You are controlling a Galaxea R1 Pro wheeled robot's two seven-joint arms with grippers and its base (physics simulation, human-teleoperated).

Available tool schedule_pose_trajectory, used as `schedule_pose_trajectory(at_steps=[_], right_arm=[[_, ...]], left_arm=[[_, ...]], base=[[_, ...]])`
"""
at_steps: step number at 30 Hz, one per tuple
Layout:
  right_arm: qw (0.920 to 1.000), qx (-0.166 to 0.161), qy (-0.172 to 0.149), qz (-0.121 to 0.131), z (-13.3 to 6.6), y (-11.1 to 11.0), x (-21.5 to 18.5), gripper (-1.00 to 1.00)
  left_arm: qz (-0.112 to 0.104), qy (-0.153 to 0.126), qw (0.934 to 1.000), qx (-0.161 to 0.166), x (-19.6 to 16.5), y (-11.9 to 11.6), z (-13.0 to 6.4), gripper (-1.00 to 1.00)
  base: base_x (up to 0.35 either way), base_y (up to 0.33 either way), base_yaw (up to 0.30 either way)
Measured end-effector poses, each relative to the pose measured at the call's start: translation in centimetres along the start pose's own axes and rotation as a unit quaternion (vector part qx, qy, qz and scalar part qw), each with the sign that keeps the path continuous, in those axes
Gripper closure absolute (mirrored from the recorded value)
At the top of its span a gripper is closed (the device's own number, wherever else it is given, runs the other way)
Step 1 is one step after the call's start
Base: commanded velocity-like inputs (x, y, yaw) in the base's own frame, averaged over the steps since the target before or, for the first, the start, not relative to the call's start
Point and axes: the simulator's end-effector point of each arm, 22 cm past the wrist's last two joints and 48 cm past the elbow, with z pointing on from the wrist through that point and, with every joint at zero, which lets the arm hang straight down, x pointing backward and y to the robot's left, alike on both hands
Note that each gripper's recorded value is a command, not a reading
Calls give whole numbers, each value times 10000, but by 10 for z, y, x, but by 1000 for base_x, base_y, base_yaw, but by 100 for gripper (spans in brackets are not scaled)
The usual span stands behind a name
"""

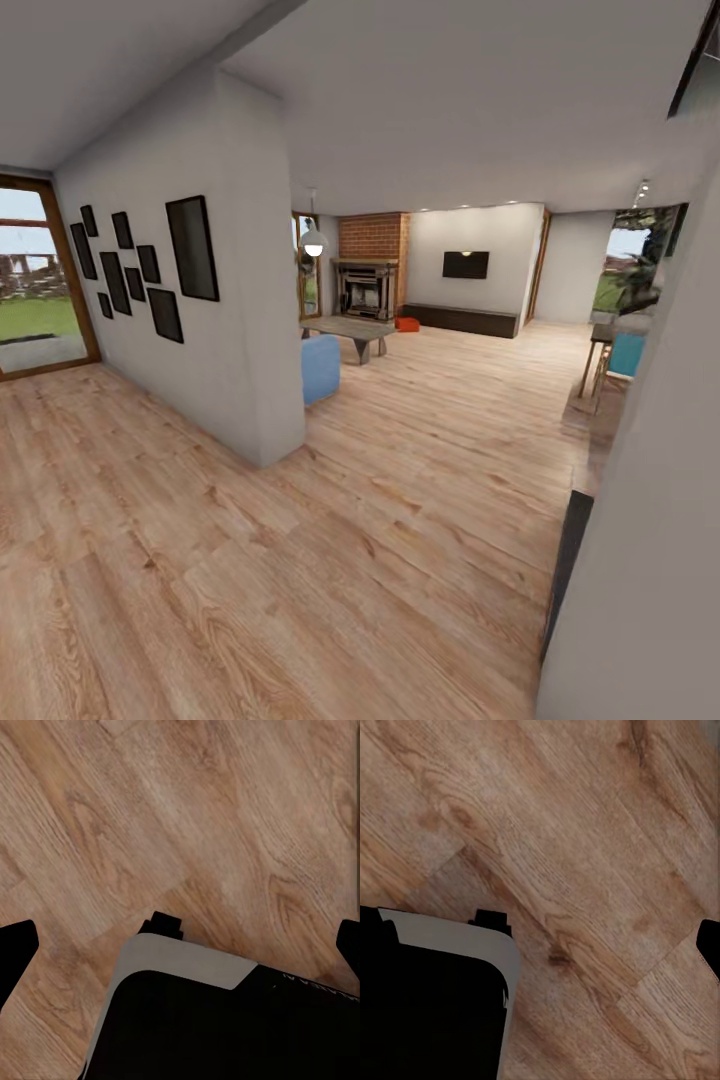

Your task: Move the two storage containers from the living room to the garage. In the garage, place one container on the floor and stack the other container on top of it (either order is fine).

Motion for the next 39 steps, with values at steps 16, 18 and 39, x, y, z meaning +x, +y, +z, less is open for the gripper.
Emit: schedule_pose_trajectory(at_steps=[16, 18, 39], right_arm=[[10000, -9, 24, -56, 0, 0, 1, -100], [10000, -9, 23, -57, 0, 0, 1, -100], [10000, -12, 33, -74, 0, 0, 2, -100]], left_arm=[[-1, 2, 10000, 1, 0, 0, 0, -100], [2, 5, 10000, 1, 0, 0, 0, -100], [0, 6, 10000, 4, 0, 0, 0, -100]], base=[[323, 0, 0], [323, 0, 0], [323, 0, 0]])
